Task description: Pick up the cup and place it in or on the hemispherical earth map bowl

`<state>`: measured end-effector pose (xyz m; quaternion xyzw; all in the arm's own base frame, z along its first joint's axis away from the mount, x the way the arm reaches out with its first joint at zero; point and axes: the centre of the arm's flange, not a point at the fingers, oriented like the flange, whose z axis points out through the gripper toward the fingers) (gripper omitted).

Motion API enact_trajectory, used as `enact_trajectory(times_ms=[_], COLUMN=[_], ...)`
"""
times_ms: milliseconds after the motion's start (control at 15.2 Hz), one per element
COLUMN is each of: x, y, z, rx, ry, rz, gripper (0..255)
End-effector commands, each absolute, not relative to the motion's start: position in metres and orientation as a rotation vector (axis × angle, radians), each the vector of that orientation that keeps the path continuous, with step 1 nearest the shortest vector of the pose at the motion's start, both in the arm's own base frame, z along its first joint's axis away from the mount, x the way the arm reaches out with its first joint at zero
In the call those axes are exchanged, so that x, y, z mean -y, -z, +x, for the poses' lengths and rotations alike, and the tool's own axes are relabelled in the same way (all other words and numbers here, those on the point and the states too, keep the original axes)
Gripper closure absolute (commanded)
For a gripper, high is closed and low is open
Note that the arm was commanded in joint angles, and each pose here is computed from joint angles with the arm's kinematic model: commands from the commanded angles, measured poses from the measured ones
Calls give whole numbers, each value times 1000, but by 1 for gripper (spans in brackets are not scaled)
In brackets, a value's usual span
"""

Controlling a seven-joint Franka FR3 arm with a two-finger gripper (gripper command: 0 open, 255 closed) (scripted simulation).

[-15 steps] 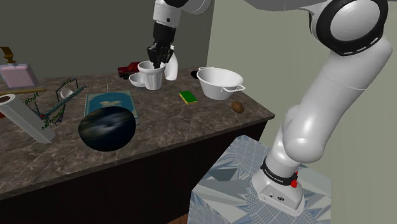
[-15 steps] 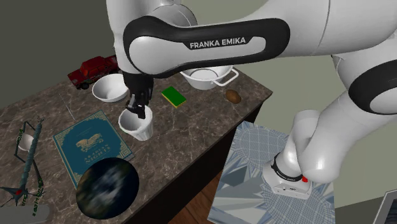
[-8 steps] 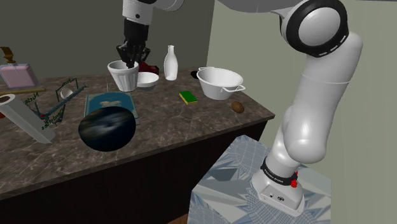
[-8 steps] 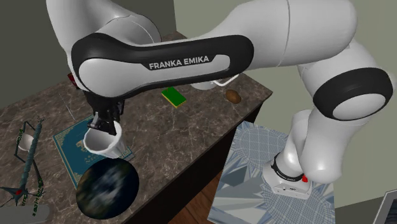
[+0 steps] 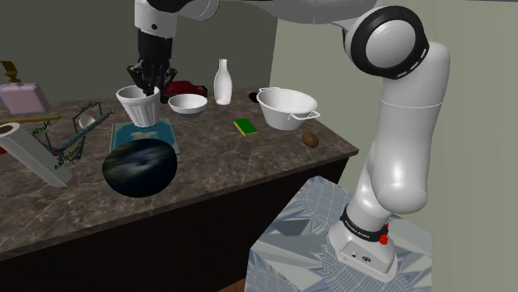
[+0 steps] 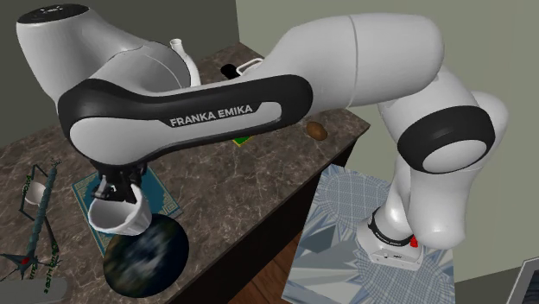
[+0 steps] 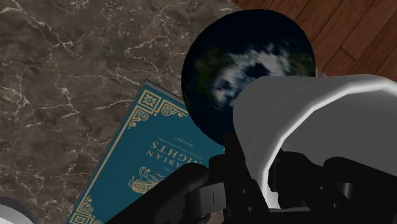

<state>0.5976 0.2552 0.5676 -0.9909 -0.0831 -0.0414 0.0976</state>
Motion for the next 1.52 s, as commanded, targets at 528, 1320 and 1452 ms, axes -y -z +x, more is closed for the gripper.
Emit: enact_trajectory(times_ms=[528, 1320, 1452], x=[-257, -257, -257], y=[-516, -494, -494], z=[598, 598, 598], rx=[246, 246, 246], ry=[124, 124, 124], rz=[-2933, -2933, -2933], gripper=[255, 0, 0])
